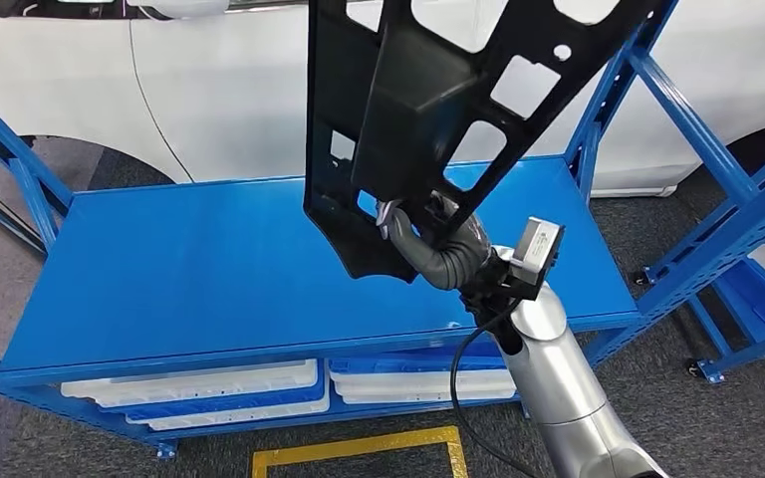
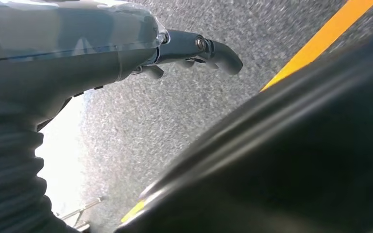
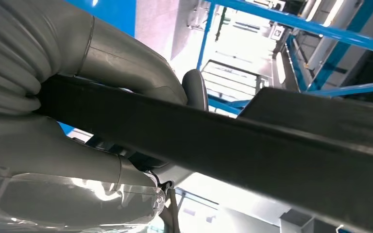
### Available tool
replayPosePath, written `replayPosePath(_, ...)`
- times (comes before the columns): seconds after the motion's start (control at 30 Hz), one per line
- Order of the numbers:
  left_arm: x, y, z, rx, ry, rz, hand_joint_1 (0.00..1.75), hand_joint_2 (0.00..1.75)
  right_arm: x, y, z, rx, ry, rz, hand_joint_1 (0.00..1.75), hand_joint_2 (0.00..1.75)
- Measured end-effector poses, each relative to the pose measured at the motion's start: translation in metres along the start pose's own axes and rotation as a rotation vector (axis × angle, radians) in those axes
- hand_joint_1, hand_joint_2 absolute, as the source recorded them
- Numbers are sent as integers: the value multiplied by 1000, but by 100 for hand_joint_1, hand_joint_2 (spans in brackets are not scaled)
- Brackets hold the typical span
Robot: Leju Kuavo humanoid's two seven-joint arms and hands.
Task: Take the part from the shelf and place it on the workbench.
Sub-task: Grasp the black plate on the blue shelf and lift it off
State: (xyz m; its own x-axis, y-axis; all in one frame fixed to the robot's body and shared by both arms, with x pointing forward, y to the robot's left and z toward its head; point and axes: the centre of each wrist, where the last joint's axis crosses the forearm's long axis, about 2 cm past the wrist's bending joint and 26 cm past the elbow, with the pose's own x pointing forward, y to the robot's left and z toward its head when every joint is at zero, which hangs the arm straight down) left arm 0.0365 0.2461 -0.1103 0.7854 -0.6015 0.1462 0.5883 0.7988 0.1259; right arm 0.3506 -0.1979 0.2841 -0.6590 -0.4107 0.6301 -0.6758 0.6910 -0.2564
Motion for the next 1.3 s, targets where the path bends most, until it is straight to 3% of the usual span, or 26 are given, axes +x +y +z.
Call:
replayPosePath(0.3,3,2,0,8,-15,29,0,175,21,14,6,42,-99,-167,175,175)
replayPosePath(0.57,4,1,0,8,-31,37,0,175,42,48,21,184,-132,-254,175,175)
replayPosePath(1.3,4,3,0,1,-41,22,0,175,55,67,19,229,-123,-255,175,175)
